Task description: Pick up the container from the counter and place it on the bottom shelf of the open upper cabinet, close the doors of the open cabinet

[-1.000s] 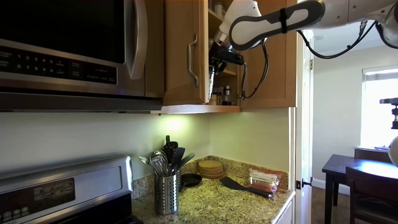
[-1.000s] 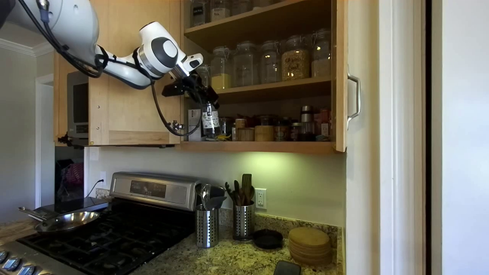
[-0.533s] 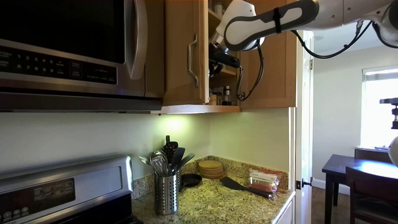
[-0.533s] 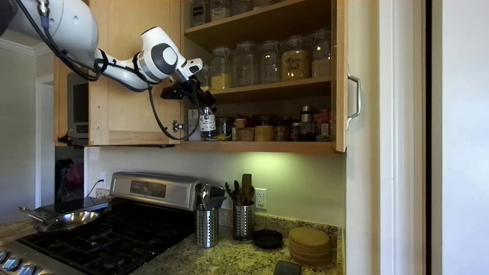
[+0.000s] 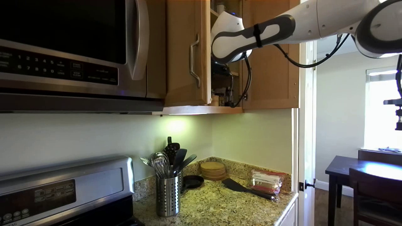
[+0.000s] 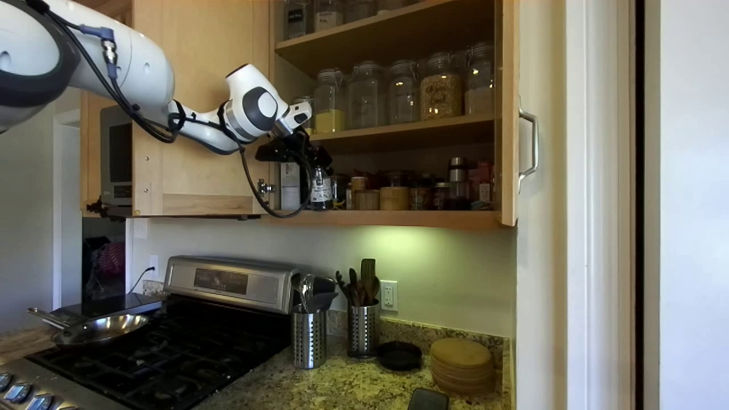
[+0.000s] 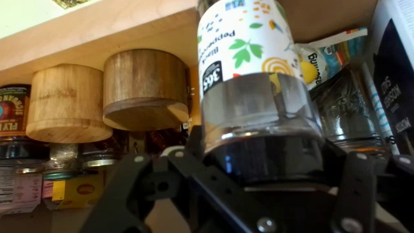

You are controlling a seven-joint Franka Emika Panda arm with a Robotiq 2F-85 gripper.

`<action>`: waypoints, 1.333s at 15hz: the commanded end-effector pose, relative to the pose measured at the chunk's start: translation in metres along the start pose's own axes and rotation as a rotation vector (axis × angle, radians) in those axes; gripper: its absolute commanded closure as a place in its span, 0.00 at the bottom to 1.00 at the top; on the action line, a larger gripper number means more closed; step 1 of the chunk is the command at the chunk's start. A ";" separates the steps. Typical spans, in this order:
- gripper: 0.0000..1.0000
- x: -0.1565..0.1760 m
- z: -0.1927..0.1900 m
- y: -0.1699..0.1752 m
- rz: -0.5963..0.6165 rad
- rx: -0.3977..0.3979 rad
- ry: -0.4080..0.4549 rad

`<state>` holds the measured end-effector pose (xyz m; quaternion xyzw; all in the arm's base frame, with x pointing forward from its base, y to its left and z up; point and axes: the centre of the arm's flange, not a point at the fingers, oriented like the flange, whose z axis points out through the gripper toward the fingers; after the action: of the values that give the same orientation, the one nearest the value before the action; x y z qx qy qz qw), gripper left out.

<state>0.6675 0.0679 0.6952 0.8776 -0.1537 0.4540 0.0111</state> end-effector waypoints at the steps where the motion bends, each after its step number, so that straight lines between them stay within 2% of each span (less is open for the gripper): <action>1: 0.51 0.027 0.016 -0.010 -0.017 -0.006 0.059; 4: 0.51 0.031 0.028 -0.015 -0.027 -0.015 0.074; 7: 0.51 0.019 0.065 -0.013 -0.039 -0.015 0.083; 9: 0.51 0.021 0.075 -0.012 -0.047 -0.024 0.107; 10: 0.06 0.022 0.080 -0.008 -0.051 -0.028 0.115; 11: 0.06 0.023 0.082 -0.007 -0.051 -0.035 0.122; 12: 0.00 0.022 0.085 -0.003 -0.049 -0.048 0.118; 16: 0.00 0.015 0.091 0.006 -0.048 -0.076 0.107; 20: 0.00 0.018 0.071 0.006 -0.046 -0.080 0.128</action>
<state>0.7420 0.0490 0.6521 0.8535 -0.1476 0.4957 0.0640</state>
